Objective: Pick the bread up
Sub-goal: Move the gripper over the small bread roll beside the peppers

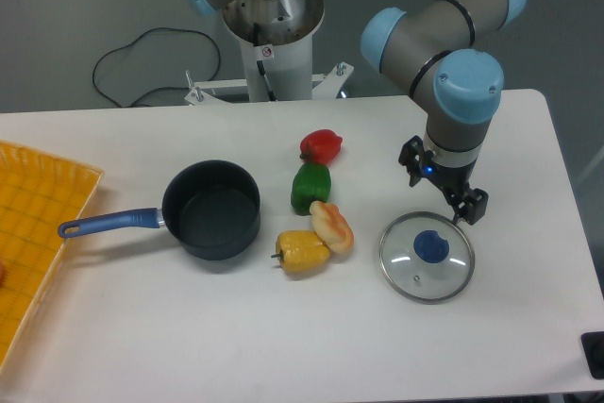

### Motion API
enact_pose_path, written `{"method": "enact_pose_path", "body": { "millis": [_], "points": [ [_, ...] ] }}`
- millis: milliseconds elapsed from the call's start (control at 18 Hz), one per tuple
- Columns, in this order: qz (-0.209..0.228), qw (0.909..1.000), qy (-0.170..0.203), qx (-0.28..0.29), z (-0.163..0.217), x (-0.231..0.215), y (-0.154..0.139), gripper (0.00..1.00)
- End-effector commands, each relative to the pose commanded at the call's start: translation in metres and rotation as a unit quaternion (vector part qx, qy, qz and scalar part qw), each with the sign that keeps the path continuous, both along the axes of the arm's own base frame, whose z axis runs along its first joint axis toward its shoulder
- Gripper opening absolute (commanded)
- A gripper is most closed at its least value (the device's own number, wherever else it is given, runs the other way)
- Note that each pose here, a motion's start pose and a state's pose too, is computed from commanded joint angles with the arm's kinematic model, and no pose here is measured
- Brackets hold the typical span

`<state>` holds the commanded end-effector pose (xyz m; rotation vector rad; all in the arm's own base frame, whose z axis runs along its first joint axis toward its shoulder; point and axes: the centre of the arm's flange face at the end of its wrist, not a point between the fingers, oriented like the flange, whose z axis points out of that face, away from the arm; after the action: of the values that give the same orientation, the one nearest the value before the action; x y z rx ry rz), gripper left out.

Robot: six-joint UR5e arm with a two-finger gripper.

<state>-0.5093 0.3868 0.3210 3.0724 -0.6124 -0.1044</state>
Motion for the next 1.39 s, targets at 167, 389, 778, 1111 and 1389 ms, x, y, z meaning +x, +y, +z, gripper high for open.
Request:
{"method": "enact_pose_path", "body": {
  "millis": [167, 389, 778, 1111, 1389],
  "points": [
    [0.0, 1.0, -0.001, -0.005, -0.002, 0.001, -0.001, 1.0],
    [0.005, 0.9999, -0.009, -0.006, -0.01, 0.007, -0.002, 1.0],
    [0.022, 0.9991, -0.033, -0.014, -0.023, 0.056, -0.022, 1.0],
    [0.173, 0.9841, -0.039, -0.014, -0.032, 0.074, -0.004, 1.0],
    [0.22, 0.9745, -0.039, -0.015, -0.031, 0.081, 0.002, 1.0]
  ]
}}
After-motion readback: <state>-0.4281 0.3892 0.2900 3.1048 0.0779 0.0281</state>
